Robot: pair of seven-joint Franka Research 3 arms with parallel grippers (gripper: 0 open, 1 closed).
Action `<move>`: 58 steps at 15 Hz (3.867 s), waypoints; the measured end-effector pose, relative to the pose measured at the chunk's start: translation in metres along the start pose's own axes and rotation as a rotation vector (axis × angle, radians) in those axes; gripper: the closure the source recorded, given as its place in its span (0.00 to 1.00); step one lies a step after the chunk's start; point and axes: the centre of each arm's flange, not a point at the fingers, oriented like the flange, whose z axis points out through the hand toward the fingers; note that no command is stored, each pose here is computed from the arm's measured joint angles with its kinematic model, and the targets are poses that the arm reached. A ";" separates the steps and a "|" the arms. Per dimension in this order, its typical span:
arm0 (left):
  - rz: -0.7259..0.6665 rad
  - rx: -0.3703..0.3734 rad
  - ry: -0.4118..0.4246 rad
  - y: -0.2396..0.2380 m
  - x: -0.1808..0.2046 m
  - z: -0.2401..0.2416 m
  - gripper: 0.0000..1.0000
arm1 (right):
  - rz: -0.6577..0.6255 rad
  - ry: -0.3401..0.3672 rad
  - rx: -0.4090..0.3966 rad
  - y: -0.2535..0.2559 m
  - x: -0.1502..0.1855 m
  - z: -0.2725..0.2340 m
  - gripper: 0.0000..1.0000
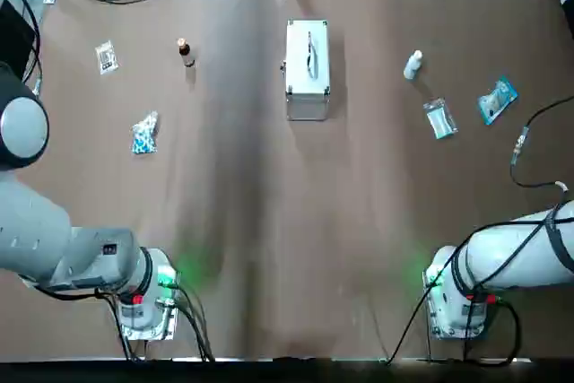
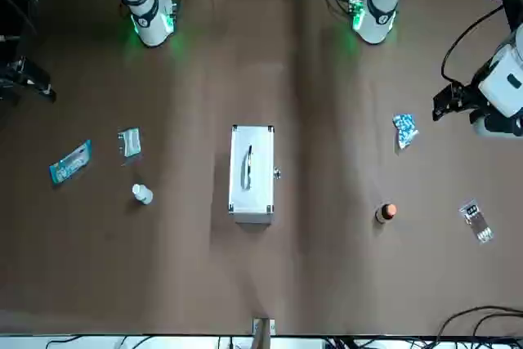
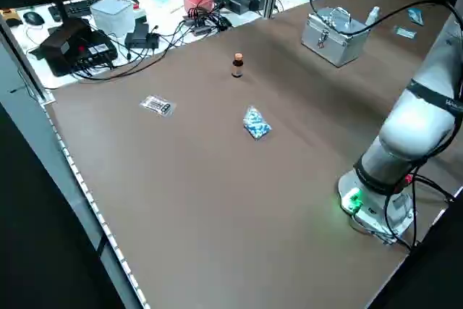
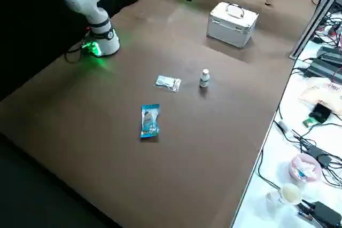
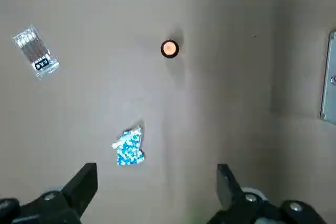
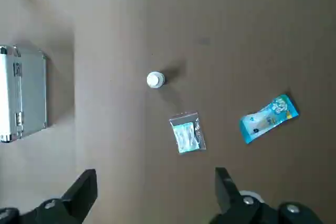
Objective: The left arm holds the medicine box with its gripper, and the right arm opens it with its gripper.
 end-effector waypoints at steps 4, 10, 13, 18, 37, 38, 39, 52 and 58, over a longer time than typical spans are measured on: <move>-0.001 -0.001 -0.009 0.000 0.002 0.005 0.00 | 0.005 0.004 -0.001 0.003 0.000 -0.001 0.01; -0.028 -0.023 -0.075 0.001 0.014 0.038 0.00 | -0.034 -0.027 0.002 -0.018 0.000 0.005 0.01; -0.058 -0.069 -0.148 0.009 0.022 0.071 0.00 | -0.073 -0.060 0.001 -0.042 0.005 0.019 0.01; -0.213 -0.146 -0.290 0.026 0.027 0.131 0.00 | -0.050 -0.088 0.003 -0.077 0.019 0.047 0.01; -1.480 -0.148 -0.246 0.218 0.061 0.325 0.00 | 0.091 0.011 0.084 -0.394 0.027 0.231 0.16; -1.539 -0.147 -0.252 0.224 0.064 0.329 0.00 | 0.087 0.004 0.079 -0.400 0.025 0.239 0.26; -1.589 -0.144 -0.260 0.228 0.068 0.333 0.00 | 0.085 0.000 0.075 -0.404 0.023 0.246 0.33; -1.675 -0.179 -0.357 0.325 0.071 0.354 0.00 | 0.122 0.036 0.092 -0.452 0.020 0.296 0.47; -1.667 -0.158 -0.368 0.358 0.055 0.359 0.00 | 0.123 0.047 0.097 -0.455 0.024 0.306 0.51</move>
